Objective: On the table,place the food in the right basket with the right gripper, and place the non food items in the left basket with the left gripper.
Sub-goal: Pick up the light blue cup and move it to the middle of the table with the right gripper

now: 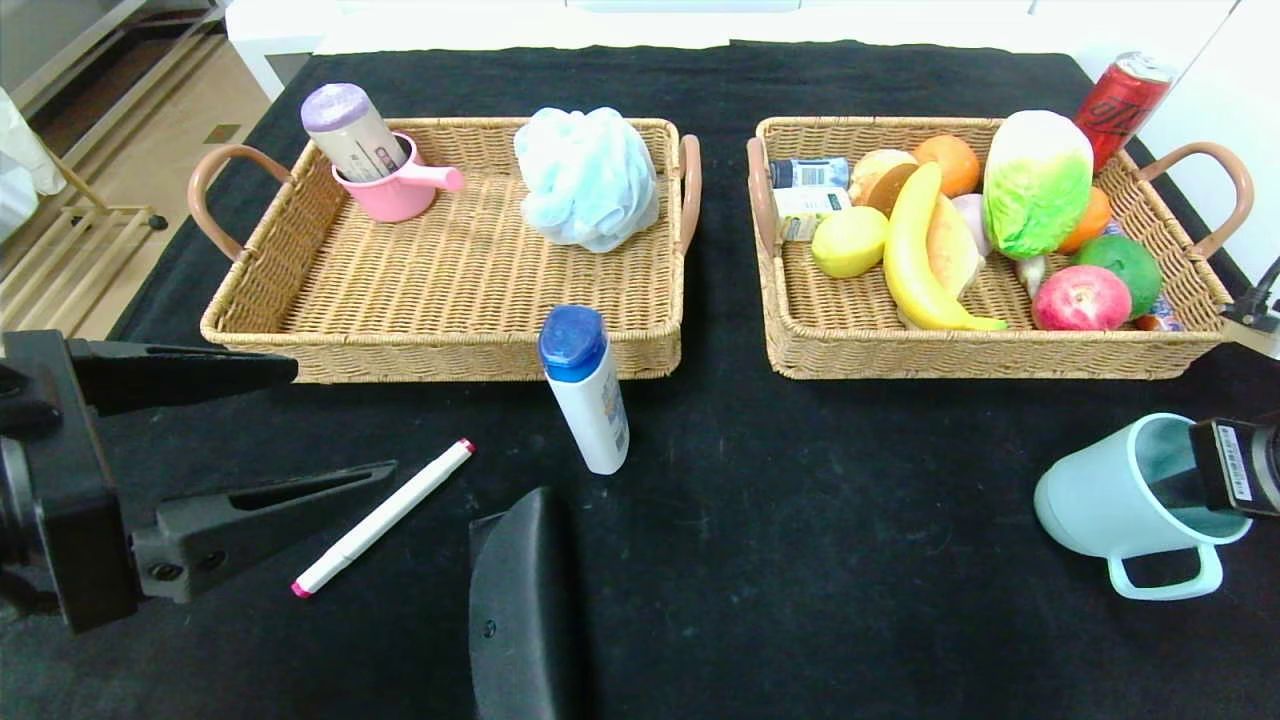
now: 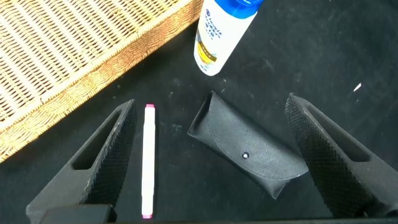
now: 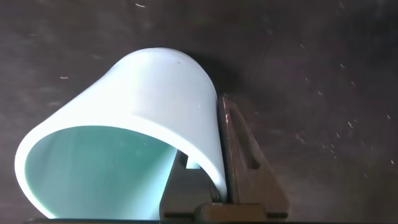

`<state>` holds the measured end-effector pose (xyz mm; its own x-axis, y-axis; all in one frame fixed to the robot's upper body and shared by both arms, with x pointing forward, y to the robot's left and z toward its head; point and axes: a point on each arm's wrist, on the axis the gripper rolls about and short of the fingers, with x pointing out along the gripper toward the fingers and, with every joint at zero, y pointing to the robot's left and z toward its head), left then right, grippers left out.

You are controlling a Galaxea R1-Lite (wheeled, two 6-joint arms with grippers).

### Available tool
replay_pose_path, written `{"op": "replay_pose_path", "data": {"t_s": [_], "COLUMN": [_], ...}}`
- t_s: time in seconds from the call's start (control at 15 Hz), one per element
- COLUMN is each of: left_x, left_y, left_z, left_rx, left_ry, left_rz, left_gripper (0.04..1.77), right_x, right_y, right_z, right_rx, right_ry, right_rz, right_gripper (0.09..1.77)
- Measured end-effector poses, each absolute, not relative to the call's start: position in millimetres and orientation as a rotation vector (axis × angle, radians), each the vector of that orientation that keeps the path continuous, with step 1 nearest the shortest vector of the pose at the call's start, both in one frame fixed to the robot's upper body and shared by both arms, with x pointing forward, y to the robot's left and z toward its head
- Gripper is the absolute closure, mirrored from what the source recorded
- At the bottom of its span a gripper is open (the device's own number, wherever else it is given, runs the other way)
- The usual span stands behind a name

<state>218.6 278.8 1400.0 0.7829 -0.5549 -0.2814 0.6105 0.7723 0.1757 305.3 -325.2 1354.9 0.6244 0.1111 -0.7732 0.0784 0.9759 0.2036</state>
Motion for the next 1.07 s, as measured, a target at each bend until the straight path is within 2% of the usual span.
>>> {"op": "replay_pose_path", "data": {"t_s": [0.47, 1.07], "left_x": [218, 217], "left_y": [279, 279], "left_z": [1400, 1400], "left_rx": [0.265, 0.265], "left_ry": [0.216, 0.216], "left_rz": [-0.636, -0.637], "left_gripper": [0.09, 0.09], "right_x": [307, 308], "right_y": [-276, -178], "right_z": [1376, 1386], "right_rx": [0.213, 0.042], "right_ry": [0.865, 0.903], "right_rz": [0.188, 0.369], "right_gripper": [1.66, 1.66]}}
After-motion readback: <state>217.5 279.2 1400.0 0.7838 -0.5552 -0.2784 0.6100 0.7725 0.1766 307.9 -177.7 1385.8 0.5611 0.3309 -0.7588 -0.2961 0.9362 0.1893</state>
